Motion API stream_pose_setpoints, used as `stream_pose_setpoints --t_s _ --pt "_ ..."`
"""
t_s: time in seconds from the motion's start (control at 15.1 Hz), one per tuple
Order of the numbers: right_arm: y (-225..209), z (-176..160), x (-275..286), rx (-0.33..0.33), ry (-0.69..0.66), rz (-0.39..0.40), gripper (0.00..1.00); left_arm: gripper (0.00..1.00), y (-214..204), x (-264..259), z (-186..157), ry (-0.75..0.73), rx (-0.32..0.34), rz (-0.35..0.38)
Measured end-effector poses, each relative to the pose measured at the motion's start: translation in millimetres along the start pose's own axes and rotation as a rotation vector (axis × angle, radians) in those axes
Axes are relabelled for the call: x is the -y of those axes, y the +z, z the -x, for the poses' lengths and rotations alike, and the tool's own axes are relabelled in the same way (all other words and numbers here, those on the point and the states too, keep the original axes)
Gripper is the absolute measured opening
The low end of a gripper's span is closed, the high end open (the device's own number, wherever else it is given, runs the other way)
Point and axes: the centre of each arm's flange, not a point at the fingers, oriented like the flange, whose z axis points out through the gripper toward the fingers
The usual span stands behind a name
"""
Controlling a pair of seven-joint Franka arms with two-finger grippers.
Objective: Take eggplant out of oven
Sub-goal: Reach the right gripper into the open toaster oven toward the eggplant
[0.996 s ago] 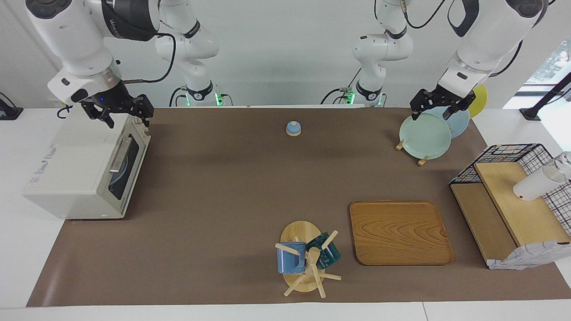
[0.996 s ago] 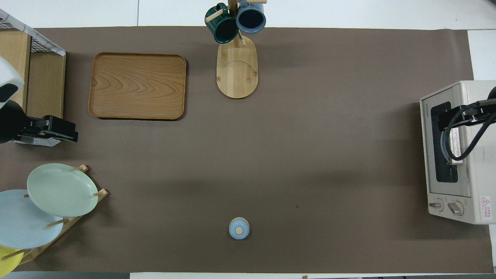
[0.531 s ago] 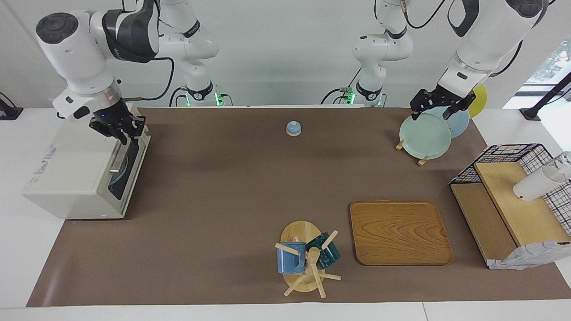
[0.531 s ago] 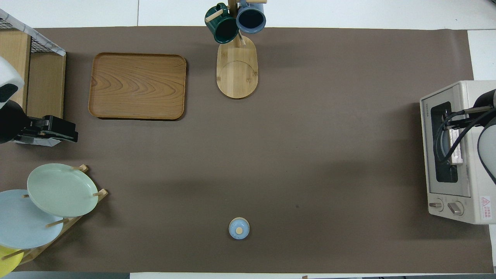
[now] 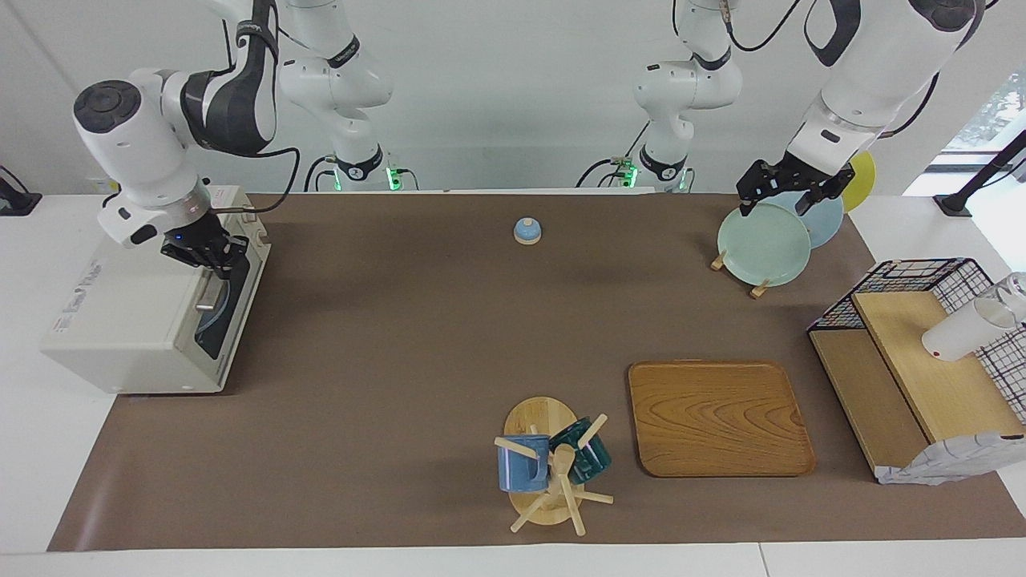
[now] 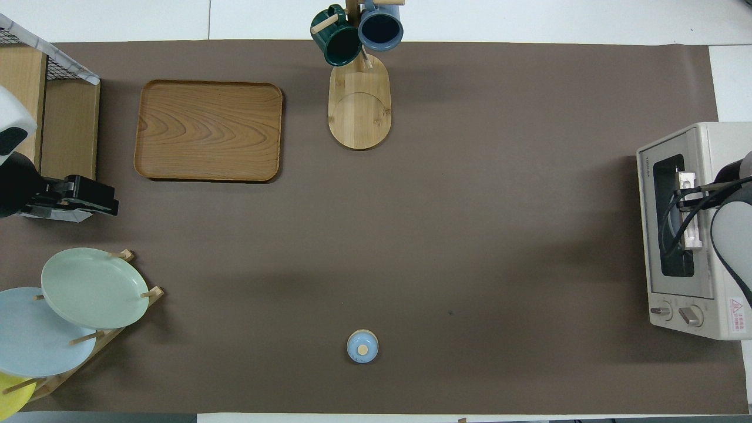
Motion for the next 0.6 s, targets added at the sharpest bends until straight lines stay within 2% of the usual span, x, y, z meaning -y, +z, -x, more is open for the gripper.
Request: stream_pose_setpoints --t_s 0.33,0.6 --pt "9 4 -1 -0.015 0.001 0.001 0.01 1.00 0 0 0 0.000 0.000 0.000" --pt "18 1 25 -0.018 -0.017 -0.016 0.01 1.00 0 0 0 0.000 0.000 0.000"
